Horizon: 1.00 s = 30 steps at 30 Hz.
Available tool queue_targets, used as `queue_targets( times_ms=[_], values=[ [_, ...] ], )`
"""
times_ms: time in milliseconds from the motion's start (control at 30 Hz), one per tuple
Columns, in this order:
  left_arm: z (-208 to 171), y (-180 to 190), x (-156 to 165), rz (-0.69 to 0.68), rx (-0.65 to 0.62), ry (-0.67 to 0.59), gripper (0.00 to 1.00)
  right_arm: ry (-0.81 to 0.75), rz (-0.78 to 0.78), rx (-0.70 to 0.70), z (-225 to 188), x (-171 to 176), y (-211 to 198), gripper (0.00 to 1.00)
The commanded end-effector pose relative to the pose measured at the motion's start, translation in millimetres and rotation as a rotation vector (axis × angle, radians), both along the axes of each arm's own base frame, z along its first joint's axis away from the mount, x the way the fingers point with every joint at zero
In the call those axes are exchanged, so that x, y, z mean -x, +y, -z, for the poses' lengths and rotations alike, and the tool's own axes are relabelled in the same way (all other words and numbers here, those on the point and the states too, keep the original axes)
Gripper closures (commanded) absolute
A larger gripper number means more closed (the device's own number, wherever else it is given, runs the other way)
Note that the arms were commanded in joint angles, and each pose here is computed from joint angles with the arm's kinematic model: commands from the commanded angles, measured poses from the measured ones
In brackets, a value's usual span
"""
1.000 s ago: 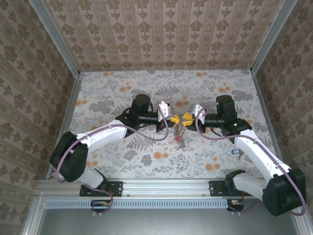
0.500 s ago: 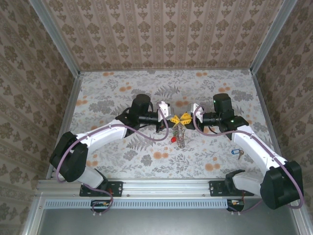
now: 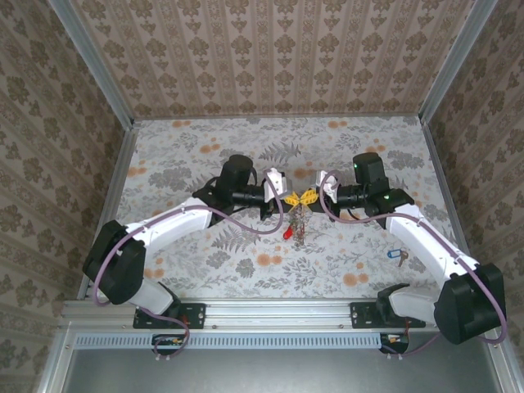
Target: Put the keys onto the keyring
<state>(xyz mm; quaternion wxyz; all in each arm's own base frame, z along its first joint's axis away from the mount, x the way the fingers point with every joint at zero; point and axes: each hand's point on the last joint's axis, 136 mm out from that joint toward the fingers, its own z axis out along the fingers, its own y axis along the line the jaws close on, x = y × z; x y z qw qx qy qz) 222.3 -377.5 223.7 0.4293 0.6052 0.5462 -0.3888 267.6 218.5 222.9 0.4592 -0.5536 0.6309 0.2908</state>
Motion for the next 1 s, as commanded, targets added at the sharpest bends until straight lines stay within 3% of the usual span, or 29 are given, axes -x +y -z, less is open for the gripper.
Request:
queue_targets(
  times_ms=[0, 400, 800, 833, 867, 967],
  values=[
    [4.9, 1.7, -6.8, -0.018, -0.100, -0.055, 0.90, -0.049, 0.003, 0.047, -15.7, 3.8, -0.1, 1.00],
    [12.7, -1.1, -8.2, -0.036, -0.172, -0.093, 0.87, -0.086, 0.014, 0.192, -16.5, 11.2, 5.5, 1.00],
    [12.2, -2.2, -8.5, -0.043, -0.171, -0.093, 0.86, -0.121, 0.011, 0.201, -27.1, 14.0, 8.9, 1.00],
    [11.6, -2.5, -8.0, -0.039, -0.168, -0.091, 0.89, -0.125, 0.010, 0.202, -27.9, 14.1, 9.3, 1.00],
    [10.7, -3.3, -6.1, -0.029, -0.161, -0.089, 0.99, -0.124, 0.009, 0.200, -28.4, 14.6, 9.6, 1.00],
    [6.8, -5.9, -3.9, -0.016, -0.135, -0.081, 1.00, -0.125, 0.009, 0.192, -27.8, 15.6, 10.0, 1.00]
  ],
)
